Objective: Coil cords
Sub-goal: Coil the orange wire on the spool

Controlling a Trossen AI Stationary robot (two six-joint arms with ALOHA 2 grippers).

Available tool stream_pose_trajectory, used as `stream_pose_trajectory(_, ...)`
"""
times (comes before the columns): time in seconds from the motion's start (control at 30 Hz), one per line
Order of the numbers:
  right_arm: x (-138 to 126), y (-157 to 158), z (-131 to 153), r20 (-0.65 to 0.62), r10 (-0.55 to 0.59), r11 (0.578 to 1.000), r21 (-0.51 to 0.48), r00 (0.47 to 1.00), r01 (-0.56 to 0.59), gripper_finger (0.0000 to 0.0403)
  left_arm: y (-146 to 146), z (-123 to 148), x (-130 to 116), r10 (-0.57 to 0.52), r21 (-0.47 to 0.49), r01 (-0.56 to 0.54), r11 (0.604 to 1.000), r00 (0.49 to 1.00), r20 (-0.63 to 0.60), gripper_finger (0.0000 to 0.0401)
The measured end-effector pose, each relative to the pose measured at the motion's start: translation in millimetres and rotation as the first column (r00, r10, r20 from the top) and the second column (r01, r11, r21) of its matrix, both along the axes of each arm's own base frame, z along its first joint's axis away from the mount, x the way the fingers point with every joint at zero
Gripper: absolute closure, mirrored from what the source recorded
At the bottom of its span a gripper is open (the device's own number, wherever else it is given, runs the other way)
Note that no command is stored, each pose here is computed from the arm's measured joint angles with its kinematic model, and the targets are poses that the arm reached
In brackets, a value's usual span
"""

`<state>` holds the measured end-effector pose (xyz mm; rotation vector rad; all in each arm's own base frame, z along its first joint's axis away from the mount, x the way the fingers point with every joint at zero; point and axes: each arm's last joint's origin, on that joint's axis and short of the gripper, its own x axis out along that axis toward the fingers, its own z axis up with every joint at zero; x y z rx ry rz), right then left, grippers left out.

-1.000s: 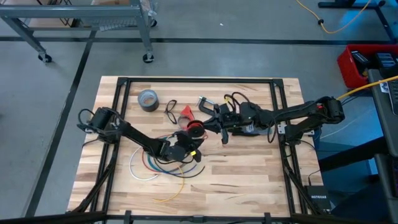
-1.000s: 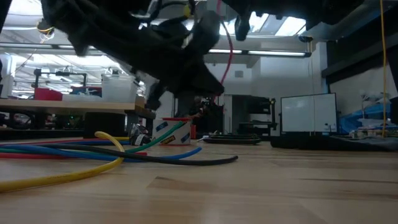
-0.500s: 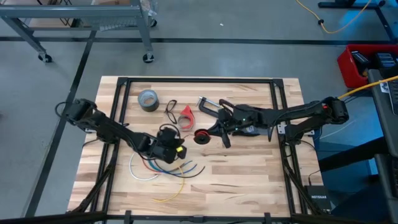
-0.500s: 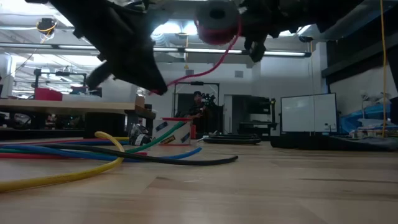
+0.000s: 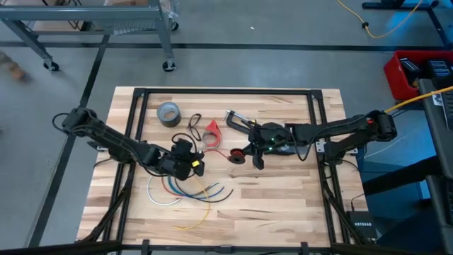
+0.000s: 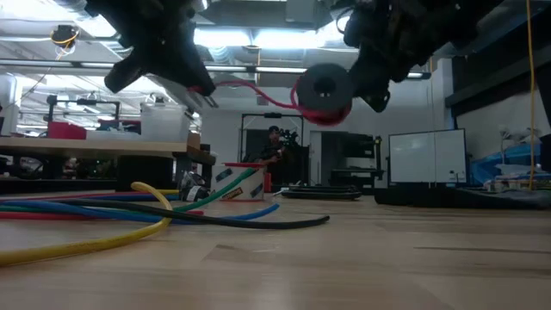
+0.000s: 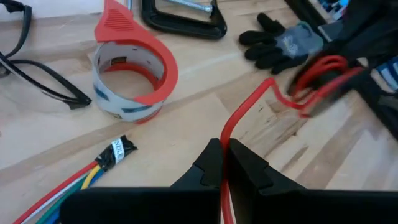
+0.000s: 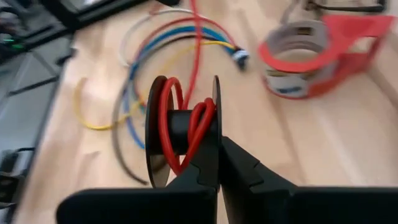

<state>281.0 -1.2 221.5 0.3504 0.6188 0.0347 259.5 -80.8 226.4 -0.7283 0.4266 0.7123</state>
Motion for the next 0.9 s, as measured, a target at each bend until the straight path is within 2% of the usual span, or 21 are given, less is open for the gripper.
stream_pose_trajectory(0.23,-3.2,-4.0,-4.9,-0.057,-0.118,0.990,-0.089,0.991,0.113,0.0397,-0.2,6.3,0.2,-0.001,-0.029,0.003,1.000,0.999,0.049,0.0401)
stream_pose_trajectory(0.4,-5.1,-6.2,-7.0,-0.079,-0.179,0.976,-0.139,0.981,0.167,0.0397,2.2,12.4,7.3,0.000,-0.043,0.006,0.999,0.992,0.127,0.0401)
stream_pose_trajectory(0.67,-6.4,-8.2,-8.3,-0.089,-0.237,0.958,-0.187,0.967,0.218,0.0397,26.2,28.8,25.0,0.040,-0.019,-0.036,0.999,0.958,0.285,0.0401)
stream_pose_trajectory(0.9,-5.4,-9.4,-6.8,-0.065,-0.266,0.947,-0.205,0.962,0.248,0.0397,45.4,33.9,44.8,0.007,0.007,-0.011,1.000,0.918,0.396,0.0401)
